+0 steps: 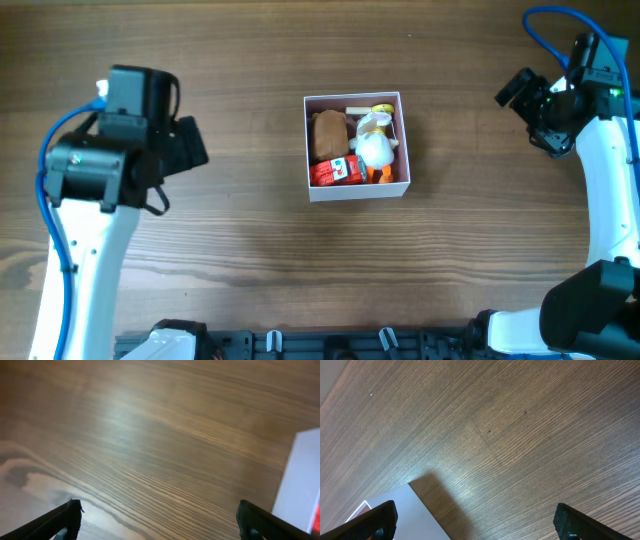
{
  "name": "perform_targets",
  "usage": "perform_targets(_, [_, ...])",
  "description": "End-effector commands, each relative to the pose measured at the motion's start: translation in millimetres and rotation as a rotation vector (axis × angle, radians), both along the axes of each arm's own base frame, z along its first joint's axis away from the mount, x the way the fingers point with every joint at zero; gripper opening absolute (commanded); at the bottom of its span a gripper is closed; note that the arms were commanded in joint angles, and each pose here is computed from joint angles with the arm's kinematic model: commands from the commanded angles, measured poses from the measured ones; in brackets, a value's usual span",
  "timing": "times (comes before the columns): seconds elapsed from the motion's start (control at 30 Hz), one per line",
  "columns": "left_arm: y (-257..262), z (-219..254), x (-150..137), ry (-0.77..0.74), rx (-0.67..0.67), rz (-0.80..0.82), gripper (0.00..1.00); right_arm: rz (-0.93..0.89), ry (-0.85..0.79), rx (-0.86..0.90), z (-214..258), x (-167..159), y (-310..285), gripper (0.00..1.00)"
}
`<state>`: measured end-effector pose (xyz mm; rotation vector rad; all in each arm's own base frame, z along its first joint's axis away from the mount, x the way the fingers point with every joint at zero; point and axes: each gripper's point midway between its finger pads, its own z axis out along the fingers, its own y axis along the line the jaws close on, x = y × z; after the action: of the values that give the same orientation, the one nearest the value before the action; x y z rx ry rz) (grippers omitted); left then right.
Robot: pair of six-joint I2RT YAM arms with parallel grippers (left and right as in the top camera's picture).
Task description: Pack container
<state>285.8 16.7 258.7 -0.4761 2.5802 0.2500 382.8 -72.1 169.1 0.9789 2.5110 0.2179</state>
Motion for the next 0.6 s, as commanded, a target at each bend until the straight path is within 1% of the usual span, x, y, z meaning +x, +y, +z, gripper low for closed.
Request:
perform_targets(0.0, [8,-5,1,0.009,-0.021,0.052,1.00,-0.008,0.012,0.020,-5,0,2,1.00])
perform_targets(0.17, [8,-5,1,0.009,-0.021,0.052,1.00,0.002,0.008,0.019,-4,0,6,1.00])
perform_targets(0.3, [8,-5,1,0.009,-0.021,0.052,1.00,0.063,-0.096,-0.001,35,-4,30,1.00])
perform_targets(0.4, [8,-5,1,0.009,-0.021,0.052,1.00,0.155,-0.212,-0.013,77,-15,66,1.00])
perform_targets(0.47, [8,-5,1,0.009,-0.021,0.052,1.00,0.221,-0.291,-0.015,104,-27,90,1.00])
perform_targets(0.57, [8,-5,1,0.009,-0.021,0.052,1.00,0.278,-0.408,-0.021,142,-49,109,1.00])
